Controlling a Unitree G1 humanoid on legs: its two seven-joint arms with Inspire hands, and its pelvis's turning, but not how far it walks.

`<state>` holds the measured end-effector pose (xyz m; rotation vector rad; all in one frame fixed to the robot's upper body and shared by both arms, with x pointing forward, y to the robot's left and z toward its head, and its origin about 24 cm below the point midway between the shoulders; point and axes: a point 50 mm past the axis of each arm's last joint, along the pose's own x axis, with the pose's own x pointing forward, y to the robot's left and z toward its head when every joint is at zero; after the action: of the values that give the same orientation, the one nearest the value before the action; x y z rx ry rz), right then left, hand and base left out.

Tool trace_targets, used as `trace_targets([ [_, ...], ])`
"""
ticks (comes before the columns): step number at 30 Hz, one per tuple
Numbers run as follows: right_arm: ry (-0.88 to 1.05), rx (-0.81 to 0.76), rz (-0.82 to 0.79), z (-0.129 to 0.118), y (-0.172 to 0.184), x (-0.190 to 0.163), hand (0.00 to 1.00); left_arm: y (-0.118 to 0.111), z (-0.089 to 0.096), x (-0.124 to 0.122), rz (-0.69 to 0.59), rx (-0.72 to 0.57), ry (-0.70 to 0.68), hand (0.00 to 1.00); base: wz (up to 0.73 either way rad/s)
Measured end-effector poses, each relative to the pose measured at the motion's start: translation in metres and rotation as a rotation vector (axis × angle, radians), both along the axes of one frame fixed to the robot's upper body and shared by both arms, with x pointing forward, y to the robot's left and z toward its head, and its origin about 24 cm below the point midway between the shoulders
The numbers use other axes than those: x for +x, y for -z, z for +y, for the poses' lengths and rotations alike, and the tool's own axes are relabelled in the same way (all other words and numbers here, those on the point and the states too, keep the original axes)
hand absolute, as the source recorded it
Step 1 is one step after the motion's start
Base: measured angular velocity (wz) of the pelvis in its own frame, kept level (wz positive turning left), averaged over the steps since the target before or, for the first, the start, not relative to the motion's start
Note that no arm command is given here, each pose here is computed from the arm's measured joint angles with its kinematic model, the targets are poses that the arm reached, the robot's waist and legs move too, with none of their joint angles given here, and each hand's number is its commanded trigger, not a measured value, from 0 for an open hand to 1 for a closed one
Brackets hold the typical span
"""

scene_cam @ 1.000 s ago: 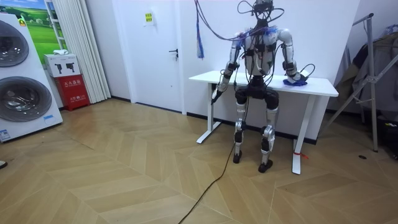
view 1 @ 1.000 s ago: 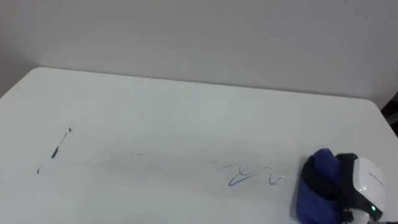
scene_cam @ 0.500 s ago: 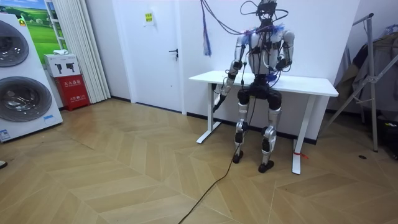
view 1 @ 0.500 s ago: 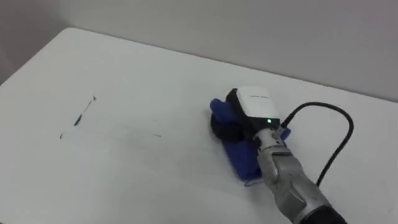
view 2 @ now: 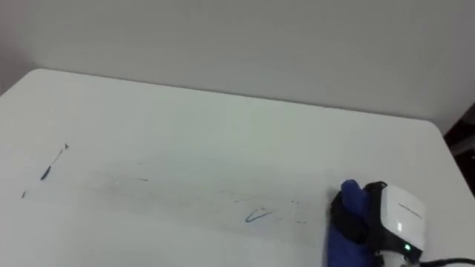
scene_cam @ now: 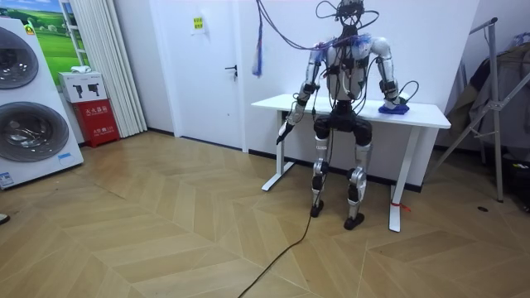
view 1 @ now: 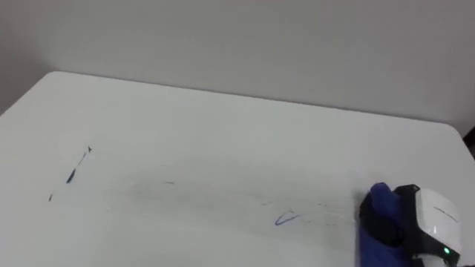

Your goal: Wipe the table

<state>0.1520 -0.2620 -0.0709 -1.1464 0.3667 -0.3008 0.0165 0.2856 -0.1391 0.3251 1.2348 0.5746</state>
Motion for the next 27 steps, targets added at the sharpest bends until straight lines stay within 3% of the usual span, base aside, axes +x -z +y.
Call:
trace_targets([
  [5, -0.066, 0.028, 0.043, 0.034, -0.011, 0.046, 1.0, 0.007, -0.022, 0.02, -0.021, -0.05, 0.057, 0.0, -0.39],
  [7, -0.195, 0.028, 0.047, 0.064, -0.021, 0.071, 1.0, 0.009, -0.027, 0.026, -0.023, -0.063, 0.071, 0.0, -0.45],
  [10, -0.497, 0.044, 0.011, 0.137, -0.047, 0.102, 1.0, 0.011, -0.034, 0.037, -0.035, -0.085, 0.1, 0.0, 0.21],
  [13, -0.649, -0.003, 0.01, 0.162, -0.056, 0.11, 1.0, 0.011, -0.042, 0.042, -0.059, -0.105, 0.11, 0.0, 0.31],
  [18, -0.629, -0.039, -0.011, 0.144, -0.04, 0.089, 1.0, 0.012, -0.037, 0.017, -0.007, -0.098, 0.085, 0.0, 0.17],
  [20, -0.574, -0.034, -0.026, 0.124, -0.028, 0.069, 1.0, 0.01, -0.031, 0.011, 0.003, -0.083, 0.068, 0.0, 0.11],
  [25, -0.322, -0.123, -0.027, 0.046, -0.008, -0.004, 1.0, 0.001, 0.001, -0.006, 0.042, 0.007, 0.03, 0.0, 0.1],
  [27, -0.26, -0.118, -0.024, 0.036, -0.006, -0.01, 1.0, 0.0, 0.001, -0.002, 0.028, 0.013, 0.032, 0.0, -0.04],
])
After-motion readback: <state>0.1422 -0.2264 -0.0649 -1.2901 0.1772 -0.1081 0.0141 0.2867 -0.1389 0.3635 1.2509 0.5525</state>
